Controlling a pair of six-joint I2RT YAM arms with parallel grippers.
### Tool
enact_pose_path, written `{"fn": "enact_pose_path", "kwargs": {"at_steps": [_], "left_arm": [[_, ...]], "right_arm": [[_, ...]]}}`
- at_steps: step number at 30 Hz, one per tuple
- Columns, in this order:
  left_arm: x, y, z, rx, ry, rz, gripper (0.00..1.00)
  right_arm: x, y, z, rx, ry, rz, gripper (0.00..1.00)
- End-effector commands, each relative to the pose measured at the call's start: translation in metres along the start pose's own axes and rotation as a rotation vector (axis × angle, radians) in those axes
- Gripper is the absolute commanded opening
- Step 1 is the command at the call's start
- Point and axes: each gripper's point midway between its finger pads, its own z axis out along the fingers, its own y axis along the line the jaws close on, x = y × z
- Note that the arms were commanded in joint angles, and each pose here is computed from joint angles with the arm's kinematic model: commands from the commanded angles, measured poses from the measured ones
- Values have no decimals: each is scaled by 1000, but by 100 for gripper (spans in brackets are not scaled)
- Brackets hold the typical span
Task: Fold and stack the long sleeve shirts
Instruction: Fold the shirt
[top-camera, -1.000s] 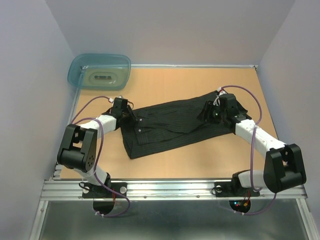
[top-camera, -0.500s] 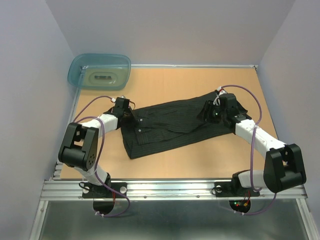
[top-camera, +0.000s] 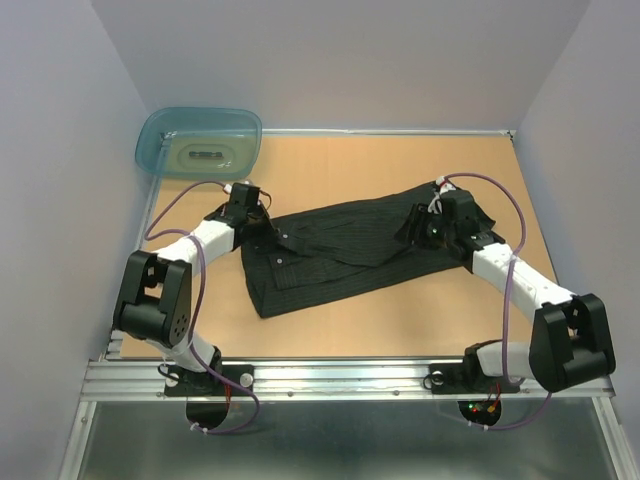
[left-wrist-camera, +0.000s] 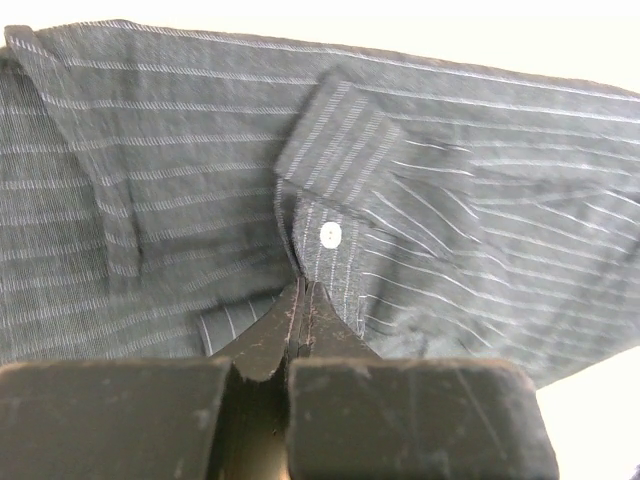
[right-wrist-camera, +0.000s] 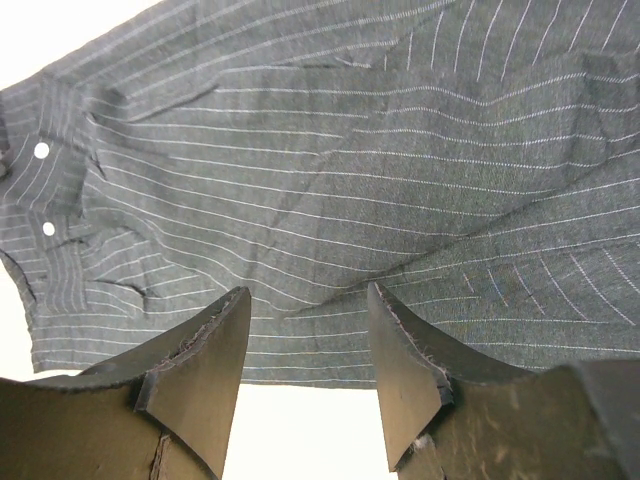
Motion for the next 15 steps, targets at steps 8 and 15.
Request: {"fn": "enact_pose_path", "kwargs": {"at_steps": [8,15], "left_arm": [[16,-3,-48,8,35,-49,0],[17,22,-54,-82,-22,-42,0]], "right_arm": [[-15,6,-10,-11,-83,-27,56],[-15,5,-11,-7,-87,-27,56]]}}
